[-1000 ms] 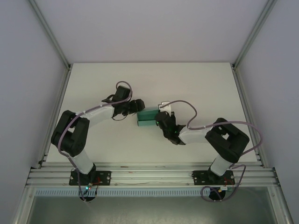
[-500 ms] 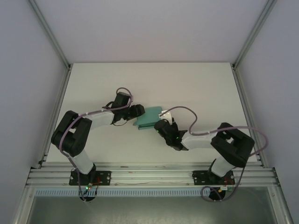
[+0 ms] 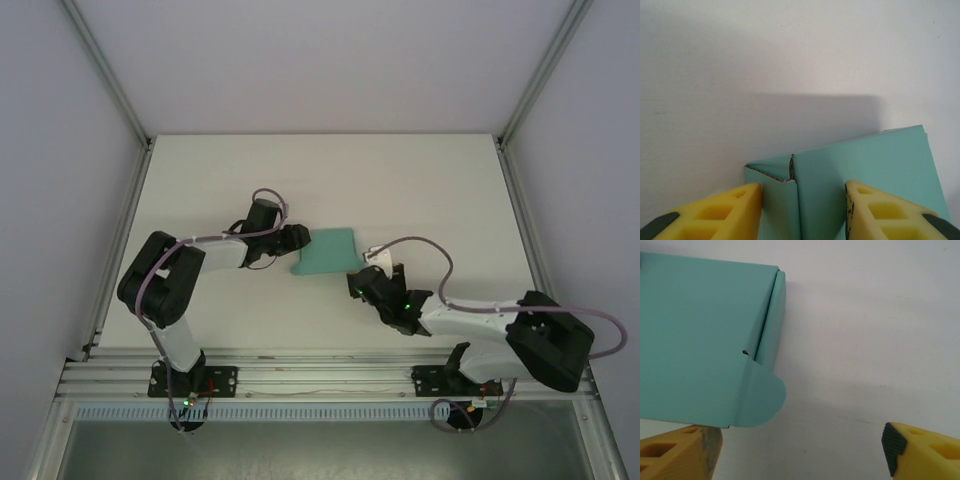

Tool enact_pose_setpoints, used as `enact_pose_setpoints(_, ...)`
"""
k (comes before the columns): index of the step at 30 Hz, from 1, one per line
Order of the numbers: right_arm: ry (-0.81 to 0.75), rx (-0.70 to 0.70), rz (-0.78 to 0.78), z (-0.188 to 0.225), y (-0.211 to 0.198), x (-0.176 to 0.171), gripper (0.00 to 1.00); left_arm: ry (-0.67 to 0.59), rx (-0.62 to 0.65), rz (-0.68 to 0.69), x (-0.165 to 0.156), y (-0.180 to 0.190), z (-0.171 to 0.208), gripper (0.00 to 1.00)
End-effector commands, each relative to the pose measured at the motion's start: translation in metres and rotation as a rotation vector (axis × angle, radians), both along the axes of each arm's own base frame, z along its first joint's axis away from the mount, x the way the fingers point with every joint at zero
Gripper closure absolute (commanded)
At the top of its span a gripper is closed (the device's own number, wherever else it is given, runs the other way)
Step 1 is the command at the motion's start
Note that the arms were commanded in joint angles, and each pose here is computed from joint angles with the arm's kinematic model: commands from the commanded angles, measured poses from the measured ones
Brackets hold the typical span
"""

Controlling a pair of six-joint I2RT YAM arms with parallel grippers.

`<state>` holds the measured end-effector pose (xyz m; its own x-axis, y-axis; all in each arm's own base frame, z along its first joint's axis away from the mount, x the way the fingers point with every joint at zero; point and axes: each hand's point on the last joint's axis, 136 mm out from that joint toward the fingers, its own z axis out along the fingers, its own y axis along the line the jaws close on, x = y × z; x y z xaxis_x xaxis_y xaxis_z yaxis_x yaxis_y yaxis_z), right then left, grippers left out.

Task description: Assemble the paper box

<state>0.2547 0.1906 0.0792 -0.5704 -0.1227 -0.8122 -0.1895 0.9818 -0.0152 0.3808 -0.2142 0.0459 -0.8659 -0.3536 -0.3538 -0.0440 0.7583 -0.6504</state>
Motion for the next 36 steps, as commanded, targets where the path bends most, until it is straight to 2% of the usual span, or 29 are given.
enact_pose_setpoints(1,-0.035,0.093,-0.015,0.015,-0.003,-0.001,0.01,0.141,0.072,-0.015,-0.029,0.012,-0.05,0.62)
enact_pose_setpoints(7,-0.052,0.364,0.027,0.051,-0.001,-0.001,0.0,0.127,0.06,-0.033,-0.025,0.013,-0.055,0.72)
enact_pose_setpoints(10,-0.011,0.422,0.014,0.059,-0.002,0.006,0.0,0.137,0.01,-0.036,-0.025,0.012,-0.058,0.77)
enact_pose_setpoints(14,0.126,0.483,-0.005,0.054,0.005,0.021,0.0,0.146,-0.076,-0.028,-0.025,0.013,-0.059,0.82)
enact_pose_setpoints(19,0.319,0.628,0.009,0.038,0.026,0.042,0.0,0.144,-0.107,-0.007,-0.026,0.02,-0.06,0.86)
enact_pose_setpoints(26,0.445,0.746,0.051,0.023,0.055,0.068,0.0,0.143,-0.124,0.011,-0.029,0.028,-0.063,0.87)
enact_pose_setpoints(32,0.557,0.895,0.062,0.003,0.071,0.077,0.09,0.136,-0.155,0.022,-0.028,0.031,-0.062,0.87)
enact_pose_setpoints(36,0.569,0.957,0.128,0.01,0.085,0.08,0.22,0.133,-0.149,0.017,-0.029,0.032,-0.063,0.87)
